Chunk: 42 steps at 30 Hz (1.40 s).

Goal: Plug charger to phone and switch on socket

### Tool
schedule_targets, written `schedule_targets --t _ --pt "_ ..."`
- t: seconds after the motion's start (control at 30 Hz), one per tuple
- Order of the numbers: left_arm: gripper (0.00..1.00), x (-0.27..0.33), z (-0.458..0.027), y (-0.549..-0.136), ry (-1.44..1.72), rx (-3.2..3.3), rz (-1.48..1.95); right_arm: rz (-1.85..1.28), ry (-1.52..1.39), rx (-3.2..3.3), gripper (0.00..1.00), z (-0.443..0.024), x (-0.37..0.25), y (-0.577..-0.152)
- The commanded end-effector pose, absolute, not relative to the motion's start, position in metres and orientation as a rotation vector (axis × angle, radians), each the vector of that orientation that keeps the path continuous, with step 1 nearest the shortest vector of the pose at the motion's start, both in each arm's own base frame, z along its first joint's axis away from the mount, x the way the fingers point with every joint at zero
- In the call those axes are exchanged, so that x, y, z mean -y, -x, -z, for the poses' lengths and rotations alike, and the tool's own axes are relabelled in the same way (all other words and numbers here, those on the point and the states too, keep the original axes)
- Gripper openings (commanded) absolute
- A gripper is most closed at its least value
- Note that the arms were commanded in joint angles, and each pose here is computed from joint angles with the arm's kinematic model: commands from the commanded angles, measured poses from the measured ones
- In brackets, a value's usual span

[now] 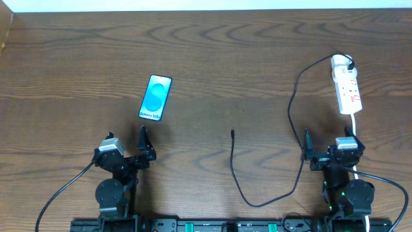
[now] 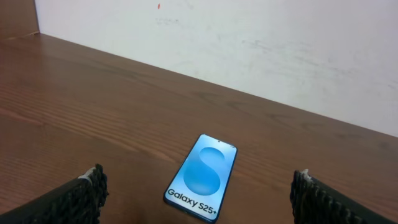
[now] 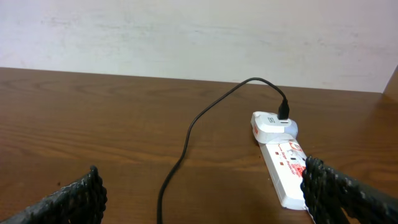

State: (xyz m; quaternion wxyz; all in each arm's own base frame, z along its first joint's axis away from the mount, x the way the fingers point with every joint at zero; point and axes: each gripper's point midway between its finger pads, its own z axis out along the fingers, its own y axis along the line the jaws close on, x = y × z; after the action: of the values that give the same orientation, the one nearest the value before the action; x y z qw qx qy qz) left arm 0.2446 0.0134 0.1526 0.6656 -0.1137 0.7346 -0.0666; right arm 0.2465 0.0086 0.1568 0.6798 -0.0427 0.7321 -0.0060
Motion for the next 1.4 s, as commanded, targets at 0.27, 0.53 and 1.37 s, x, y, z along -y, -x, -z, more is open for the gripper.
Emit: schedule_targets --t 0.27,0.53,1.37 --pt "0.95 -0.011 -0.138 -0.244 0.252 -1.703 0.158 0.028 0.103 -1.640 0.99 -0.157 -0.008 -0.246" --pt "0.95 -0.012 -0.138 -0.244 0.257 -1.702 0.150 0.029 0.102 -1.640 0.99 -0.157 -0.008 -0.246" --pt "0.95 0.008 -0.237 -0.242 -0.053 -1.606 0.054 0.028 0.103 -1.640 0.99 -0.157 -0.008 -0.246"
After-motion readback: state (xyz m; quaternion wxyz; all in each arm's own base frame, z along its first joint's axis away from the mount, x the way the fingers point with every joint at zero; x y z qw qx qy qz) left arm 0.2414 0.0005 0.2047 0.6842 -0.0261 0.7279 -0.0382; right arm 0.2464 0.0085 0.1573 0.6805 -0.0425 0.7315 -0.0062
